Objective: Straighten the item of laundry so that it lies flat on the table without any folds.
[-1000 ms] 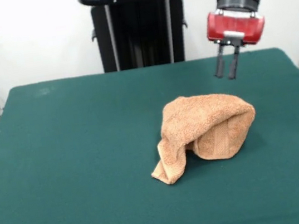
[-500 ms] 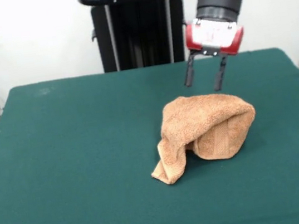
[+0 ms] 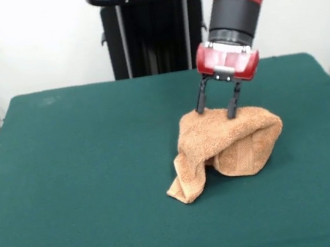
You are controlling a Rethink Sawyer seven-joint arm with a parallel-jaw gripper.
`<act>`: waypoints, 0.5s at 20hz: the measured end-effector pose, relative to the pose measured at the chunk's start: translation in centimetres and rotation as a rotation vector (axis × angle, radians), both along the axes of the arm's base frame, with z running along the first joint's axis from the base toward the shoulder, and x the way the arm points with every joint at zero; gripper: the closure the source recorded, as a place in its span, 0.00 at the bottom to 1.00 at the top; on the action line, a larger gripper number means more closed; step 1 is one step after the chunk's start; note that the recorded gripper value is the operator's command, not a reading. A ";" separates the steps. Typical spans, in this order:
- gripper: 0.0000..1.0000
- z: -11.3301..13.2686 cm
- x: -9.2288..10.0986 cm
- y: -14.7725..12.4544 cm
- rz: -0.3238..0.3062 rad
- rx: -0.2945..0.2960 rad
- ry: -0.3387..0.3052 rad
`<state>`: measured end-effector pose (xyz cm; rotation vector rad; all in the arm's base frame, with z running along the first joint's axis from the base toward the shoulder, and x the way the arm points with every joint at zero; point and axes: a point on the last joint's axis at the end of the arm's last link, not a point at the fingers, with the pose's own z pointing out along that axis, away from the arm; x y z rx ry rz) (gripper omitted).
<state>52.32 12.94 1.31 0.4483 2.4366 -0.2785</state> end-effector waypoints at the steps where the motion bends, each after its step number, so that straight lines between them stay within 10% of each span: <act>1: 0.00 -0.3 -0.1 0.1 0.003 -0.001 -0.002; 10: 0.00 -3.0 -0.8 0.9 0.007 0.026 0.010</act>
